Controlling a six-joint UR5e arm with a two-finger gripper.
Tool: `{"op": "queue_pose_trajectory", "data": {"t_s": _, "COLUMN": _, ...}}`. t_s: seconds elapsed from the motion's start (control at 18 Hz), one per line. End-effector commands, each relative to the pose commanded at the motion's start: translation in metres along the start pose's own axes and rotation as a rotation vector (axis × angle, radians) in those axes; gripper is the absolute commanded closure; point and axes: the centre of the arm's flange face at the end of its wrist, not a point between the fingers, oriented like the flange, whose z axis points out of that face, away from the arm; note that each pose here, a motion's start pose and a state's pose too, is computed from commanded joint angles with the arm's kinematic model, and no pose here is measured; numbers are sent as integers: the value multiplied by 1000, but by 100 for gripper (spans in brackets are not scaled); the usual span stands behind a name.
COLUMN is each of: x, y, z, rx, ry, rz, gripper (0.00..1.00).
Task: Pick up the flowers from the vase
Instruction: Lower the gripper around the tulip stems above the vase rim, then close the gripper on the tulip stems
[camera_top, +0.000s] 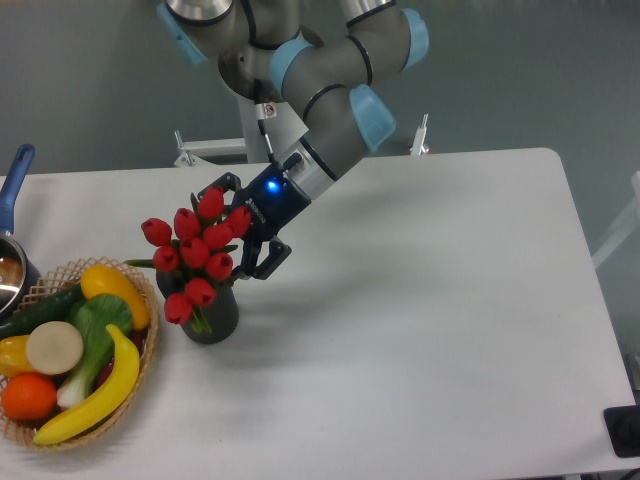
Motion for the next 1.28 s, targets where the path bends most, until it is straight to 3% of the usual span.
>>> {"op": "queue_pose_trajectory", "data": {"t_s": 0.28, "x": 1, "y": -2, "z": -1, "rx": 3, "ry": -2, "rz": -2, "gripper": 16}}
{"op": "queue_pose_trajectory", "data": {"t_s": 0.67, "x": 2, "y": -3, "z": -1, "rx": 5, "ry": -1, "rz": -3, "gripper": 88}}
{"op": "queue_pose_trajectory", "data": {"t_s": 0.89, "x": 5, "y": -10, "z": -4, "rx": 6, "ry": -8, "rz": -28, "gripper": 98}}
{"op": "queue_pose_trajectory", "data": {"t_s": 1.28, "x": 6, "y": -30, "z": -15, "rx": 11, "ry": -30, "rz": -78, "gripper": 99}}
